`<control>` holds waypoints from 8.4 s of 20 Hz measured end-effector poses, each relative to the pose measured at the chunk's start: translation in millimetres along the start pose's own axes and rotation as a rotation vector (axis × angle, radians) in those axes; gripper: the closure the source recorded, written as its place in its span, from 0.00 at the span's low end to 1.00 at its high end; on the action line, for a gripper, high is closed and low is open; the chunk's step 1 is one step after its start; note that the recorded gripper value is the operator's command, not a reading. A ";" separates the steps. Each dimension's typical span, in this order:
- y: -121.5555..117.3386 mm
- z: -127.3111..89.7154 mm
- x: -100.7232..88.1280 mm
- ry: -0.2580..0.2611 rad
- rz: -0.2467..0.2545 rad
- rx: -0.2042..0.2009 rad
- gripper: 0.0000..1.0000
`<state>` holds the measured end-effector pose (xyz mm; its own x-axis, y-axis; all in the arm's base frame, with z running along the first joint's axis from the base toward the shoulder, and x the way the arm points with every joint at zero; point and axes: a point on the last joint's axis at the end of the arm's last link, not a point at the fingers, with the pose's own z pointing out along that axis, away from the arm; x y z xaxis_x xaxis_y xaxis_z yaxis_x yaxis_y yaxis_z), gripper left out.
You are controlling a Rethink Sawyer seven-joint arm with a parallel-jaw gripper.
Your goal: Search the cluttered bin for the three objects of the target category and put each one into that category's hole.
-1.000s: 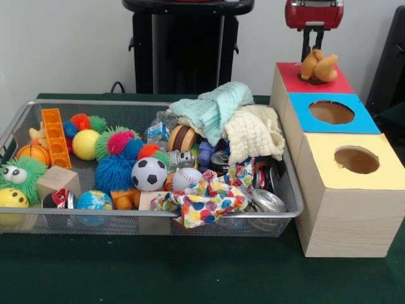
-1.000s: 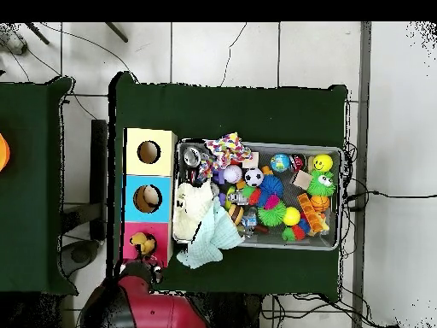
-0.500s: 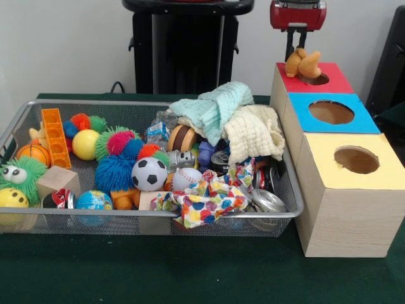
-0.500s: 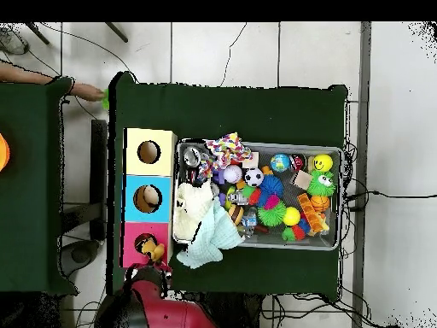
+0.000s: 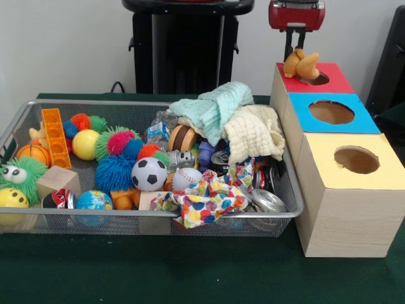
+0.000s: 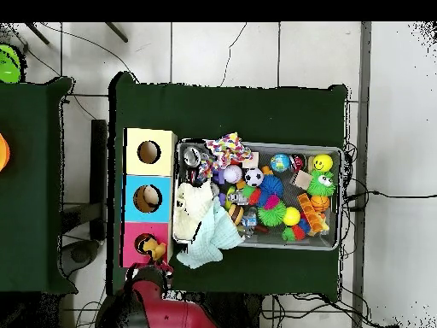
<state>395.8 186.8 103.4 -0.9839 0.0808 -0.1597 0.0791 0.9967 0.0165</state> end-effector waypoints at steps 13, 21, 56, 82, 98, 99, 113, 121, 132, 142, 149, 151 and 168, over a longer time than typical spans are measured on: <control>4.1 -0.3 2.4 0.000 -0.011 -0.002 1.00; 7.0 -0.5 4.0 0.000 -0.018 -0.003 1.00; 21.7 -1.8 13.2 0.001 -0.058 -0.010 1.00; 23.5 4.5 8.0 0.002 -0.058 -0.010 1.00; 23.8 7.1 4.6 0.000 -0.057 -0.010 1.00; 23.9 7.8 4.2 0.000 -0.057 -0.010 1.00; 26.6 12.7 -3.2 0.008 -0.058 -0.013 1.00; 29.6 12.3 -3.6 0.025 -0.063 -0.016 1.00; 29.2 12.2 -3.9 0.025 -0.062 -0.015 1.00; 30.0 8.7 -3.5 0.035 -0.064 -0.016 1.00; 30.0 8.7 -3.5 0.036 -0.064 -0.016 1.00; 30.0 8.8 -3.5 0.036 -0.064 -0.016 0.00; 30.1 7.8 -4.0 0.037 -0.063 -0.017 0.00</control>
<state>403.4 216.5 96.9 -0.9921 0.0170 -0.1247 0.0141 0.9996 0.0240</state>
